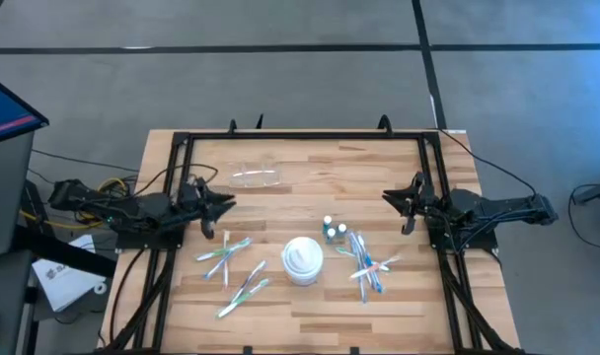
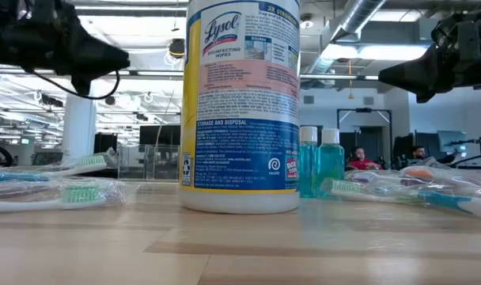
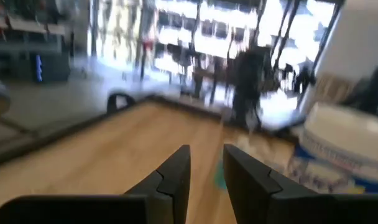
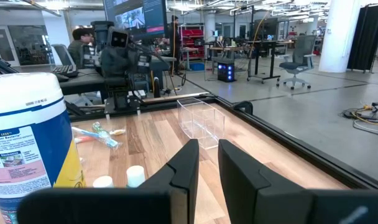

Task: Pick & Place toothbrushing station
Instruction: Put the top left green toothbrush into the transparent organizer

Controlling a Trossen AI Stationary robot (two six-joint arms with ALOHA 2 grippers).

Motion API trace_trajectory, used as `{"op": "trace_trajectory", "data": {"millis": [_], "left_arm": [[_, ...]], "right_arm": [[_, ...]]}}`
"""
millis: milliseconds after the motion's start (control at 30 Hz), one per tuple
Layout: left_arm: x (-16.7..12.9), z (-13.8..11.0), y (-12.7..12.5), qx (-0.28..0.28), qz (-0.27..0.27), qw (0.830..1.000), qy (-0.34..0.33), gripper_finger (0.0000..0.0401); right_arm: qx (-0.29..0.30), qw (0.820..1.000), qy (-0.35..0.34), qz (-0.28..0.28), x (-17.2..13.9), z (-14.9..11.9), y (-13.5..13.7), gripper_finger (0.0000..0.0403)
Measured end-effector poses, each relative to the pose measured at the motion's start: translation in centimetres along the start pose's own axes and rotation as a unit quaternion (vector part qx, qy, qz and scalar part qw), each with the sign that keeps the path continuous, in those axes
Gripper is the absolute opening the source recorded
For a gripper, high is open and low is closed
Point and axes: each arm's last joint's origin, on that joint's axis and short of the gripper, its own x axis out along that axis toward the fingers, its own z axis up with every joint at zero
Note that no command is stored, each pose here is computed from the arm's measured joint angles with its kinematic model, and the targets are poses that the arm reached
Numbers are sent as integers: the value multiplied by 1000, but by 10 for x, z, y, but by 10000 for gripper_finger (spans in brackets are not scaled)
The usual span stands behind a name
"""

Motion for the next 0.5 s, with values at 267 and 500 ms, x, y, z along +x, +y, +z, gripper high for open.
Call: {"op": "trace_trajectory", "data": {"millis": [267,500], "left_arm": [[16,0,-17,-9,-12,981,194,90],[31,-3,-33,-35,-55,929,363,90]], "right_arm": [[0,1000,0,0,0,0,0,54],[0,1000,0,0,0,0,0,54]]}}
